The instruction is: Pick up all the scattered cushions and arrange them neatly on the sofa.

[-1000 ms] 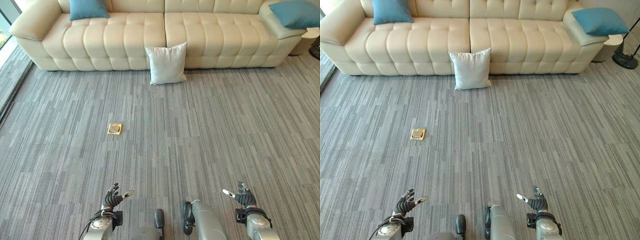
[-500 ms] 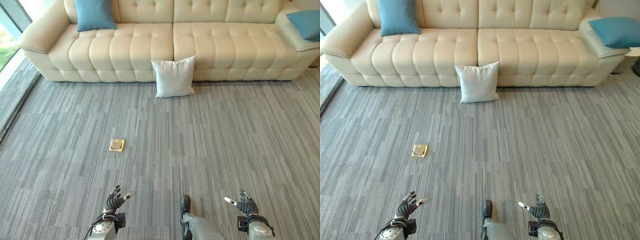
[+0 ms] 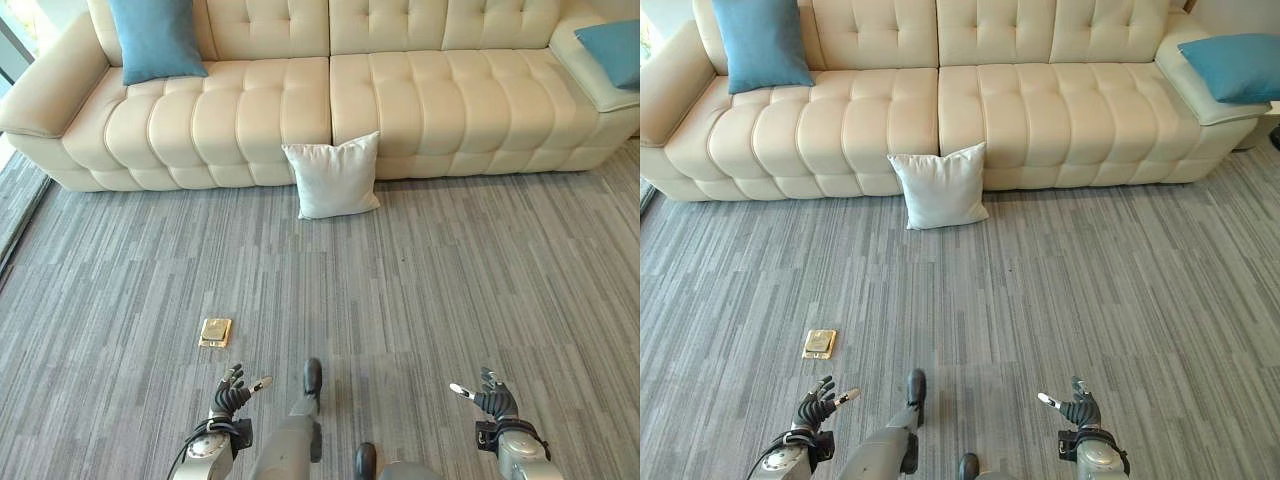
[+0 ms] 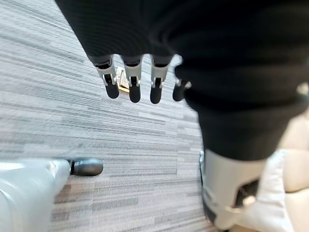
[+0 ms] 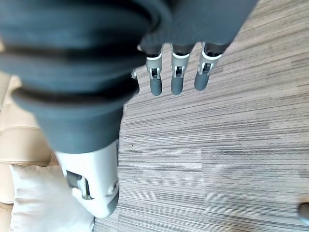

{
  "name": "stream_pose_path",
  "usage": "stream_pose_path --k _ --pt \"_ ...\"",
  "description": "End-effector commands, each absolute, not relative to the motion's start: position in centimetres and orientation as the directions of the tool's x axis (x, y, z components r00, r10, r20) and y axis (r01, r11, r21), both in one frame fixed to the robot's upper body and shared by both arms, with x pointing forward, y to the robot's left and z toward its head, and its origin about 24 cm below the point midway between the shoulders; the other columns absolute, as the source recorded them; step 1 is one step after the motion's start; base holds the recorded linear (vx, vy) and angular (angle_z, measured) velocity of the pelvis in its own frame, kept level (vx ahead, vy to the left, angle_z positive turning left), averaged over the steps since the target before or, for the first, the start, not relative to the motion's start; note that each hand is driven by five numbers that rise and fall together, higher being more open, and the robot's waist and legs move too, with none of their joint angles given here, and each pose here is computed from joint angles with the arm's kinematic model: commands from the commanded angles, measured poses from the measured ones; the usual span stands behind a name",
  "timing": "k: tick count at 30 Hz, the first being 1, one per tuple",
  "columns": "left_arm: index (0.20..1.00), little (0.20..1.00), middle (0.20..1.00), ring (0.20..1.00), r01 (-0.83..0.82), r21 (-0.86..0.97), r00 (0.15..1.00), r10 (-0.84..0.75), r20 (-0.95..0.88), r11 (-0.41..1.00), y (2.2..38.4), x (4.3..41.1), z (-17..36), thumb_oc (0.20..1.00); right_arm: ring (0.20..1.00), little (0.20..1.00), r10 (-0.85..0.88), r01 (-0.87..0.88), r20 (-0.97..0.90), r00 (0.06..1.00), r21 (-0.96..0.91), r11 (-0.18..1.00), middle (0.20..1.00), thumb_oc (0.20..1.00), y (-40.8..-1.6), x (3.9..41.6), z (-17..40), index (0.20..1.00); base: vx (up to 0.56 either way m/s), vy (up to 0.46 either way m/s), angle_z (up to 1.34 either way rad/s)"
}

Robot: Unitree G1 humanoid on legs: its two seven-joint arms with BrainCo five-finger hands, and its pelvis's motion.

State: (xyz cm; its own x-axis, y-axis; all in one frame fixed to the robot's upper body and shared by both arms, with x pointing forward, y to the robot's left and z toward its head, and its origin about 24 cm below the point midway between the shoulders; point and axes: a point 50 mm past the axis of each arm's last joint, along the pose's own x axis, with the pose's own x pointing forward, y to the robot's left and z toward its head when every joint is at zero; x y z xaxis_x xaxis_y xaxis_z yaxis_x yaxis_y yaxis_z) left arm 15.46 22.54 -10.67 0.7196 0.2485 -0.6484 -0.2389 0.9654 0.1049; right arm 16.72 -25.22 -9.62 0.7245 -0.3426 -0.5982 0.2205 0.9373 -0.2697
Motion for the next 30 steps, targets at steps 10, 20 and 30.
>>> stream_pose_path --k 10,20,30 --pt "1.000 1.000 1.000 1.000 -0.218 0.167 0.755 0.274 -0.596 0.962 24.3 16.4 -9.4 1.000 1.000 1.000 -0.299 0.151 -0.568 0.767 -0.293 0.944 1.000 1.000 -24.6 17.8 -9.0 1.000 0.33 0.217 -0.25" --pt "1.000 1.000 1.000 1.000 -0.303 0.085 0.764 0.295 -0.574 0.949 24.5 17.2 -9.0 1.000 1.000 1.000 -0.333 0.186 -0.587 0.738 -0.299 0.936 1.000 1.000 -25.1 17.3 -9.3 1.000 0.25 -0.040 -0.02" --pt "1.000 1.000 1.000 1.000 -0.317 0.010 0.758 0.260 -0.598 0.948 22.9 17.2 -9.6 1.000 1.000 1.000 -0.355 0.205 -0.592 0.723 -0.307 0.929 1.000 1.000 -26.5 16.3 -9.3 1.000 0.42 -0.281 0.34"
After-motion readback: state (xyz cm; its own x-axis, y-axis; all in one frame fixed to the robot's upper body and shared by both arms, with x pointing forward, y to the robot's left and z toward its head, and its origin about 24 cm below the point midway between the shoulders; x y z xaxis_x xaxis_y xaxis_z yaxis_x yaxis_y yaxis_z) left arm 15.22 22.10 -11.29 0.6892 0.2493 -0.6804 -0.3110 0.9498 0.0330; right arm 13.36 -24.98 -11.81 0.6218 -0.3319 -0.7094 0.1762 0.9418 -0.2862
